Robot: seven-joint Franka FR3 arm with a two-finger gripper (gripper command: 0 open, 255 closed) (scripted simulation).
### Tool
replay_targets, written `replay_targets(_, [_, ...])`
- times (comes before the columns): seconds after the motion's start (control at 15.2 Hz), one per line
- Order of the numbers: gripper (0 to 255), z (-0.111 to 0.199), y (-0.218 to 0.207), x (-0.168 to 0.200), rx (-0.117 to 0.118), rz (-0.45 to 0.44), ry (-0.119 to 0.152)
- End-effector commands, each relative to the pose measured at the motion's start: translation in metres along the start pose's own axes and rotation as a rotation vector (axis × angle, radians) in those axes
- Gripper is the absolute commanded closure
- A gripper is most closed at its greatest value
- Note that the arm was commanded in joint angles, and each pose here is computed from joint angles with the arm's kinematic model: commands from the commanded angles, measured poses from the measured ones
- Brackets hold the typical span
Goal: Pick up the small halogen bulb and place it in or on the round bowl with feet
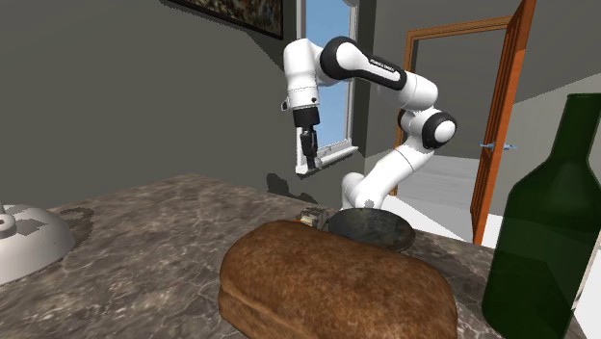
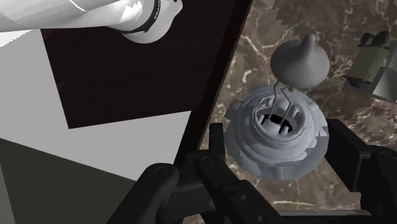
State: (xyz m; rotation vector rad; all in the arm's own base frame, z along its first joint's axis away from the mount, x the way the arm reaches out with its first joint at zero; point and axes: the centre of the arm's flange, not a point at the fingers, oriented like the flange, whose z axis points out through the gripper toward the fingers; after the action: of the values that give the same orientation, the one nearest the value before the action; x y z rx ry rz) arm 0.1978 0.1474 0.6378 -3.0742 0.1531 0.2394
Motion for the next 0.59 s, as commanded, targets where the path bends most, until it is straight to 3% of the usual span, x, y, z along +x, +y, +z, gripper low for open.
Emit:
replay_targets(0.0, [255,0.001,-0.015,-0.012,0.000,0.000,0.000])
replay_targets(0.53, [255,0.024,-0.096,-0.075,0.000,0.000,0.000])
